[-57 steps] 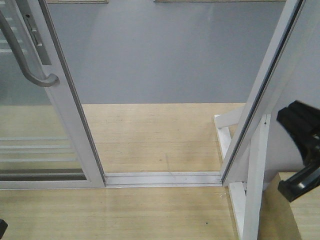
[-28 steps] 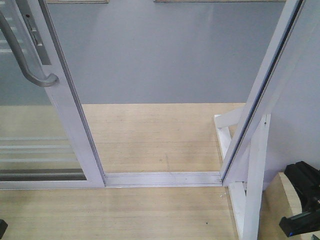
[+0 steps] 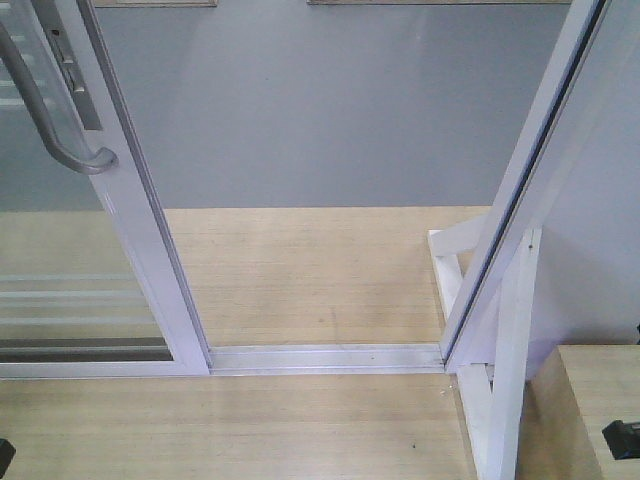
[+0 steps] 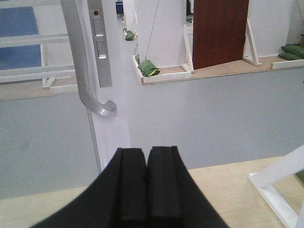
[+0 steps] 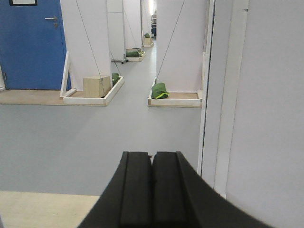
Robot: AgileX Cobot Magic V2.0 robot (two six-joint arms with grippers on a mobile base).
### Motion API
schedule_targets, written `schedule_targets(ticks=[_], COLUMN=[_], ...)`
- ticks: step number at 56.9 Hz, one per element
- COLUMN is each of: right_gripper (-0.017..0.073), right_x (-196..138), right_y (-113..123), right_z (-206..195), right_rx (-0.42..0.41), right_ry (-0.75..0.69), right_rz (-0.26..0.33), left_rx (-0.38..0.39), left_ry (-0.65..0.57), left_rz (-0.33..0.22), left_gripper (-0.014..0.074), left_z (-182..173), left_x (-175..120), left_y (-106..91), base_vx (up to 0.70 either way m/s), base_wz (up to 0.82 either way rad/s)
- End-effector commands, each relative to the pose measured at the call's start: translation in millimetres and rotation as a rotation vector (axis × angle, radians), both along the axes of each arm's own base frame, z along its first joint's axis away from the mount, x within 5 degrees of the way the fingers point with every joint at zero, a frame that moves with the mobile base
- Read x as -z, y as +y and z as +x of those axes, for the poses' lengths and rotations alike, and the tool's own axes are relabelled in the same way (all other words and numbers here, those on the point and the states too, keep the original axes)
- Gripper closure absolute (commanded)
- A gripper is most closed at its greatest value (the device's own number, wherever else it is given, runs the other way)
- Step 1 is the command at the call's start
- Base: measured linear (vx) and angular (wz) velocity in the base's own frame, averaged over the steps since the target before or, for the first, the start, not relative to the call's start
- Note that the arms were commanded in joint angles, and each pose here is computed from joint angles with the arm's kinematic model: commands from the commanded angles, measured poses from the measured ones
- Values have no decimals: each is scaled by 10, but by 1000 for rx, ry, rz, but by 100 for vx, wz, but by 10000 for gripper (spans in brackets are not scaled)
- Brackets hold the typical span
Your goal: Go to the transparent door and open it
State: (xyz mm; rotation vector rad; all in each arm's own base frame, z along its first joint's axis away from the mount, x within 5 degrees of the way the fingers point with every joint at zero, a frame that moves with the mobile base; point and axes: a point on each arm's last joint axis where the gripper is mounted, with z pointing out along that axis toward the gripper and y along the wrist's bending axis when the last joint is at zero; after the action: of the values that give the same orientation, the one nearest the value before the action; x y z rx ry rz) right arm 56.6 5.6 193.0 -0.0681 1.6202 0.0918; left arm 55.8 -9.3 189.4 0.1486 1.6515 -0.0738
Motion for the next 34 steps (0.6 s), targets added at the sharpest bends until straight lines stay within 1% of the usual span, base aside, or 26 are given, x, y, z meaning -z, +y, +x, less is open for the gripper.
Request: schedule_targets(ticks=[1,7,13,34], right_gripper=[564,564,564,564], right_x=[-11,44,70,81], right_y=[-5,-8,-9,-9], right_z=[-9,-11,-14,-15], right_rx=[7,9,10,11], right_ry=[-32,29,57,69], right_rz=[-12,-16,-18,-19], left_rx=[-26,-26,-26,-26], left_ry=[-76,-76,-76,-76], left_rz=[-12,-12,-12,-12], left_gripper=[596,596,596,596], left_z=[2,2,2,2], left_x=[-24,-24,-24,-24], left_y=[22,22,22,22], base_vx=[0,0,0,0], base_wz=[0,0,0,0])
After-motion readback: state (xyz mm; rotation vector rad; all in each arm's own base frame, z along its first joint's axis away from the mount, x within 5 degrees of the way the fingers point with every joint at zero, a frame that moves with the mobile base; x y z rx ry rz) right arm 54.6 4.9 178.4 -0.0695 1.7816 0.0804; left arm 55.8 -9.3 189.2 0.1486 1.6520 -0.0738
